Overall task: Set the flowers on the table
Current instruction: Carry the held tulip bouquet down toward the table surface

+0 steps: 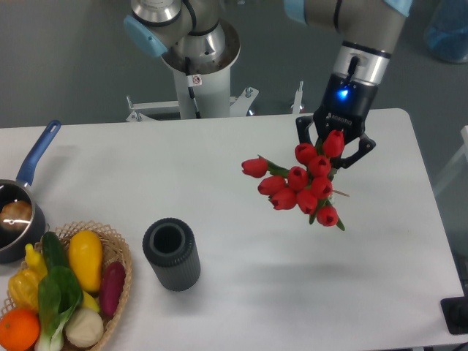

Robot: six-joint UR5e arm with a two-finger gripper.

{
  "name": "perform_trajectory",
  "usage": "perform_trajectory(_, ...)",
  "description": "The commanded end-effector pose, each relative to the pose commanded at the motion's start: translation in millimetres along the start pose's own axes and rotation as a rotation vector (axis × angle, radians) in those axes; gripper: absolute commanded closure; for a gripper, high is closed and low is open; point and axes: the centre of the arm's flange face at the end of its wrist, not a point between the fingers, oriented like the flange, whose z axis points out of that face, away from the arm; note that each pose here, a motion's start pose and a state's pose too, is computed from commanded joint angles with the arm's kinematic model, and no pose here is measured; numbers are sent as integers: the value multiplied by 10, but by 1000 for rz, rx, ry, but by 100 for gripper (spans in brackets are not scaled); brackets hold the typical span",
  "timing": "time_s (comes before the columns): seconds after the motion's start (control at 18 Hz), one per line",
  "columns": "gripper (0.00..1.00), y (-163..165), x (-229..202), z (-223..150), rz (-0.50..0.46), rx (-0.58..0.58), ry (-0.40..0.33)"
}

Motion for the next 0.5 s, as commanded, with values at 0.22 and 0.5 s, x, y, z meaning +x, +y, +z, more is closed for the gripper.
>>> perform_trajectory(0.22,71,68,1,12,8,-87,0)
perform_trajectory(0.5,70,27,88,109,29,-146,9)
